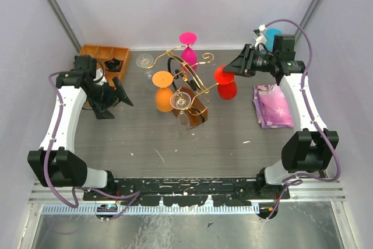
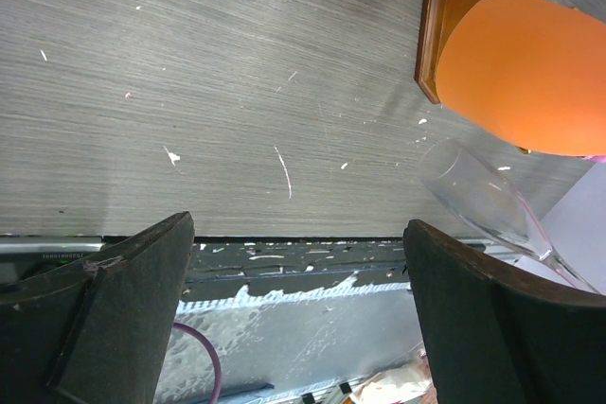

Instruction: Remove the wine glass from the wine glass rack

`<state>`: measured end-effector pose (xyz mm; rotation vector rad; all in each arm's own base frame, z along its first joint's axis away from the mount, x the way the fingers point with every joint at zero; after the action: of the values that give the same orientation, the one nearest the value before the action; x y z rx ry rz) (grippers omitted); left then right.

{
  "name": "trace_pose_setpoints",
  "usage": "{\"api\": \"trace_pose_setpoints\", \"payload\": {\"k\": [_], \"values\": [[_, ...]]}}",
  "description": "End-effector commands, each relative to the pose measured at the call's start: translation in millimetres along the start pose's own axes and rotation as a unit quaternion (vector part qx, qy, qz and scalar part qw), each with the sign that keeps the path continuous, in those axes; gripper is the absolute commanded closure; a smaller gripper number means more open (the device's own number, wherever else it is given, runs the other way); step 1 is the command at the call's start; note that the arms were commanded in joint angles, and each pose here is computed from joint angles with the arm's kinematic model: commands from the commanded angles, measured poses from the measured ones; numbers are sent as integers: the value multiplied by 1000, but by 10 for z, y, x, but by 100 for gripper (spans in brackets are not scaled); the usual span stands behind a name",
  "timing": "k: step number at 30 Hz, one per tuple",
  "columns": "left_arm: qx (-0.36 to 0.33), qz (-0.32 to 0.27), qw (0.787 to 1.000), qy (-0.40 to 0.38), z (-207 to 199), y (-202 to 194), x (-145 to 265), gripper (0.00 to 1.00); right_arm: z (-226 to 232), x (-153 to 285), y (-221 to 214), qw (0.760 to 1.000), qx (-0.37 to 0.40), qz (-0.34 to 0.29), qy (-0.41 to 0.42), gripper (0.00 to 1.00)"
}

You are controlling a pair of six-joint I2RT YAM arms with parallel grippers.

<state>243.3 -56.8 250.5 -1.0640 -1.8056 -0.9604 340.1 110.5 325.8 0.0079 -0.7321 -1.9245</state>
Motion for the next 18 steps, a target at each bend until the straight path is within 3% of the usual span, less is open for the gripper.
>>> {"api": "trace_pose_setpoints", "payload": {"k": [1, 2, 5, 7, 18], "values": [[-9, -3, 1000, -11, -34, -6, 43, 1, 279, 70, -68, 998, 45, 15, 31, 59], [-10, -4, 1000, -11, -35, -7, 43, 1, 279, 63, -80, 998, 47, 18, 31, 62], [-11, -5, 1000, -10, -34, -4, 50, 1, 277, 53, -83, 998, 47, 17, 24, 84], [-11, -5, 1000, -10, -30, -12, 56, 1, 270, 56, -52, 999, 46, 8, 14, 92], [-17, -5, 1000, -3, 4, -52, 70, 1, 384, 311, 153, 997, 34, -75, -5, 96]]}}
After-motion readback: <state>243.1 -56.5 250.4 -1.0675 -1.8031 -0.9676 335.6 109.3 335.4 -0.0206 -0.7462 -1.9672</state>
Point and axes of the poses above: each gripper's point midway between its finger pads, its own x axis back along the fingers, its own z axis along the line the jaws close on, y = z × x, the point moved 5 cm from there along x, back along the fingers, and after that the axes turned 7 degrees about -x, right-handed, at the moved point
